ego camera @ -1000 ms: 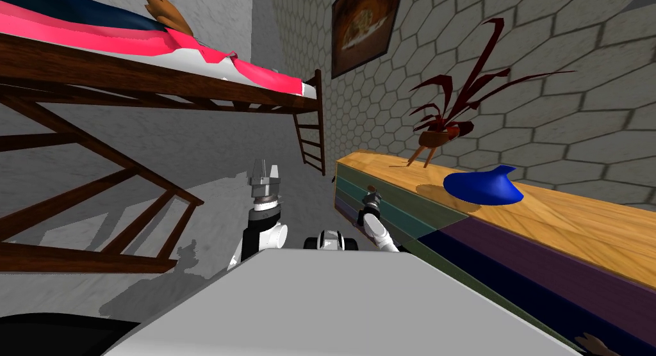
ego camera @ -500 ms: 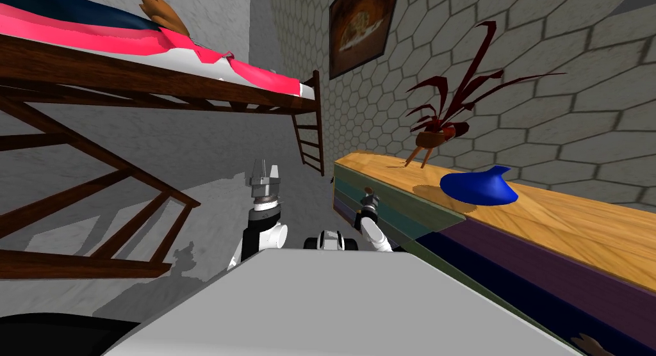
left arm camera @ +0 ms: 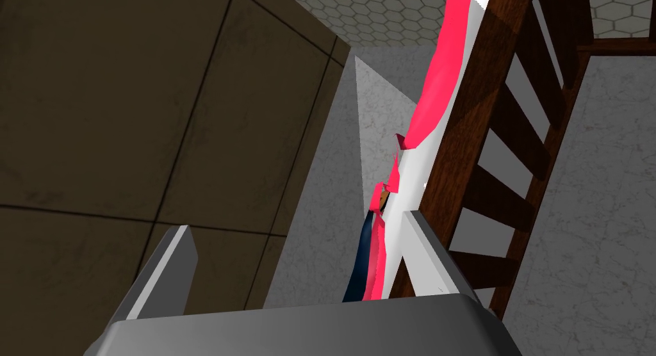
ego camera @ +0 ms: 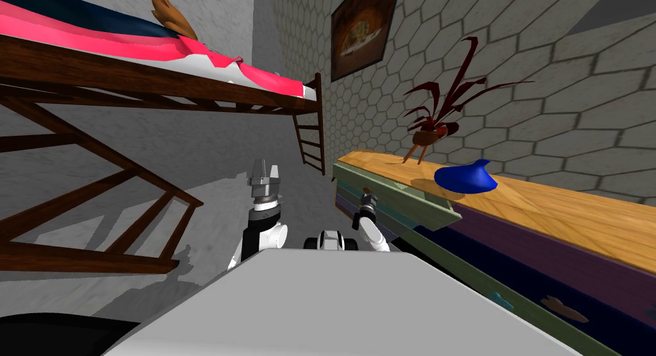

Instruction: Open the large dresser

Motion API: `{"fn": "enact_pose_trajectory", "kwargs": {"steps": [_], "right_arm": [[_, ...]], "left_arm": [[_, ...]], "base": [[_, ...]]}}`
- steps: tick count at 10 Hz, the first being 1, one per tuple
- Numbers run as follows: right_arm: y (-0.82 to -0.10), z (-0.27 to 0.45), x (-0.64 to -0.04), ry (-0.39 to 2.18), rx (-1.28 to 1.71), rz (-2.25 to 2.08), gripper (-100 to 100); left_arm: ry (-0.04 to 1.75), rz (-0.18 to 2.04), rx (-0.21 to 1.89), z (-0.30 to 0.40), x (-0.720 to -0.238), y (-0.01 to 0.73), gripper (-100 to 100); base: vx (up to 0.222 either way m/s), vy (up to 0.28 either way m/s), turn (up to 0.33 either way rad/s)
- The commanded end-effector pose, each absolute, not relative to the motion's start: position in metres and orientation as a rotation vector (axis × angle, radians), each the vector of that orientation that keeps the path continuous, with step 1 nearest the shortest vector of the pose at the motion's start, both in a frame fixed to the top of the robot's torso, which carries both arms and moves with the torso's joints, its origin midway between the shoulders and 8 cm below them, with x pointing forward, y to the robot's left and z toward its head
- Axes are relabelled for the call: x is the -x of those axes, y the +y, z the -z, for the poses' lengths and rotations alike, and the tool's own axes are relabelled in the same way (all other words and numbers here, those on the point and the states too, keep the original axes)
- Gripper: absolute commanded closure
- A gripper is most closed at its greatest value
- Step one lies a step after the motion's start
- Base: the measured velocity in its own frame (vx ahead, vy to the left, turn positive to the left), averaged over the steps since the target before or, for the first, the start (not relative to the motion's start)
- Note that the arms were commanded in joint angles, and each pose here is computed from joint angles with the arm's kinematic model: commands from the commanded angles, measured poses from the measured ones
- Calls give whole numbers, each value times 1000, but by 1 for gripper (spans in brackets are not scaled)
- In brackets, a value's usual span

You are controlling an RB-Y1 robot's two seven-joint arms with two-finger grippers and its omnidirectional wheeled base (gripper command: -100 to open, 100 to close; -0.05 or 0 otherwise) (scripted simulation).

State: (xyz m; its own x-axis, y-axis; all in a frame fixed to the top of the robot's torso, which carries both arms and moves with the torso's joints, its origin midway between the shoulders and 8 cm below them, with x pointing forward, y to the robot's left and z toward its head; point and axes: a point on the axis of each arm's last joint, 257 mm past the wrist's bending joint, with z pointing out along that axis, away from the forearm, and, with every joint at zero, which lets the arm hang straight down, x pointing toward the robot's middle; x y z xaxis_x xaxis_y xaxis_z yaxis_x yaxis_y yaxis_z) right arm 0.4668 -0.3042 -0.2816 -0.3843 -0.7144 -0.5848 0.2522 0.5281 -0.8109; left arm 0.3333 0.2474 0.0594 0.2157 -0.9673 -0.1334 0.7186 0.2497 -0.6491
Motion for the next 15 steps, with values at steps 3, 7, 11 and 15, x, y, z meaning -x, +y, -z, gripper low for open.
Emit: {"fn": "enact_pose_trajectory", "kwargs": {"steps": [3, 7, 11, 15], "right_arm": [[-288, 282, -462, 1662, 409, 1079, 100], [-282, 283, -457, 1663, 411, 1080, 100], [-276, 283, -452, 1663, 411, 1082, 100], [-265, 258, -466, 1656, 409, 1082, -100]], "left_arm": [[585, 1241, 510, -59, -333, 247, 0], [585, 1241, 510, -59, -333, 247, 0], [585, 1241, 510, -59, -333, 247, 0], [585, 1240, 510, -59, -333, 247, 0]], "base": [[-134, 132, -12], [-108, 95, -10], [-126, 115, -13], [-21, -18, -41]]}}
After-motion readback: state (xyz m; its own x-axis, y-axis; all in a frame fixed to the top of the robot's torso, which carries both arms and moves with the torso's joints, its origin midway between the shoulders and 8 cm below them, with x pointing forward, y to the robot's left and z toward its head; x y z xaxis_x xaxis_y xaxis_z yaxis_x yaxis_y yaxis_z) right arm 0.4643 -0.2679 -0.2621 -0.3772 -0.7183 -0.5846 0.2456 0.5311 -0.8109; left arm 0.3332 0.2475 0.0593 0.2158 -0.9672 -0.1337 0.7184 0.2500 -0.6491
